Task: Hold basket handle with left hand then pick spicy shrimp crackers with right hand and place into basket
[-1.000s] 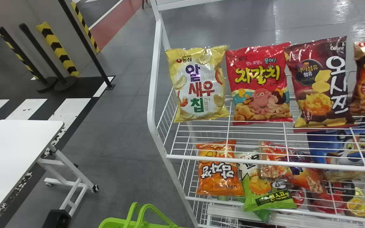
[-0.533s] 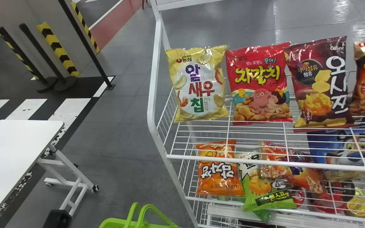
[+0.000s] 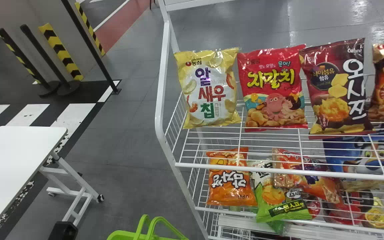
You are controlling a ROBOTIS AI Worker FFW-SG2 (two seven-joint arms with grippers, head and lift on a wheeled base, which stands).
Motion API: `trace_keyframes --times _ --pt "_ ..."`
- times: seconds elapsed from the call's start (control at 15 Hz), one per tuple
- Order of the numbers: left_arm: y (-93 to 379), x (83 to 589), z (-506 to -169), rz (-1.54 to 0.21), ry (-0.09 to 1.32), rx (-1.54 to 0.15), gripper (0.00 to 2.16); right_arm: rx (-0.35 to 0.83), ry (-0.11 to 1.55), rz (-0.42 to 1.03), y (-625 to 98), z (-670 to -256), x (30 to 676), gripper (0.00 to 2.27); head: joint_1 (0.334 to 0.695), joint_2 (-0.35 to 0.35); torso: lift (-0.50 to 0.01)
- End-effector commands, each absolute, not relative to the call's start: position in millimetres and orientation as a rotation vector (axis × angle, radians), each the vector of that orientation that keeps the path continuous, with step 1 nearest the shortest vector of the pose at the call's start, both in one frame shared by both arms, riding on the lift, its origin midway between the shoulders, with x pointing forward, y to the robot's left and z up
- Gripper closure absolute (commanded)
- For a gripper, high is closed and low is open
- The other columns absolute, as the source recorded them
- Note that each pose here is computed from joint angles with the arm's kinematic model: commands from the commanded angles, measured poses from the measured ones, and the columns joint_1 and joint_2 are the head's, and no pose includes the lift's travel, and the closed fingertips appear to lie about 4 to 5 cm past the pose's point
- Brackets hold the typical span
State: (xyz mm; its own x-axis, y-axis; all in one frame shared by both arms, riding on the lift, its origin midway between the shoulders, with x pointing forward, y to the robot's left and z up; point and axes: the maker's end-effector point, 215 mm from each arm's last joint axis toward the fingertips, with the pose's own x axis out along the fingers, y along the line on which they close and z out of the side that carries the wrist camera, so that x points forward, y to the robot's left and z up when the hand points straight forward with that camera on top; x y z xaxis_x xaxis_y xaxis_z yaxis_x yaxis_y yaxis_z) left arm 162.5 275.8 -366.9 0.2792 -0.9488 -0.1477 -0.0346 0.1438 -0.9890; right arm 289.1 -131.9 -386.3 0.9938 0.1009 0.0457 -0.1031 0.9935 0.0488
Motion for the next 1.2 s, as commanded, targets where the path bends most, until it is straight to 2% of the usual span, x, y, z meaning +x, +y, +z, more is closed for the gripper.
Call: trace_keyframes --times 0.0,0.2,0.67,0.87,1.13 --pt "275.3 162.4 -366.4 -0.889 1.075 -1.231 1.79 0.032 -0.022 0.089 -136.6 -385.1 314.0 0.12 0.695 0.350 -0.037" --pt "275.0 162.4 -366.1 -0.890 1.075 -1.229 1.79 0.040 0.032 0.057 -156.8 -385.0 349.7 0.12 0.695 0.350 -0.037" --pt "267.5 160.6 -365.8 -0.907 1.086 -1.221 1.79 0.077 0.061 -0.010 -199.2 -357.3 421.3 0.12 0.695 0.185 -0.037" --pt "265.8 160.8 -365.6 -0.911 1.087 -1.219 1.79 0.094 0.086 -0.024 -208.2 -350.6 452.3 0.12 0.695 0.135 -0.037" --pt "261.8 159.2 -366.4 -0.920 1.091 -1.227 1.79 0.083 0.131 -0.024 -211.8 -349.1 490.2 0.12 0.695 0.109 -0.037"
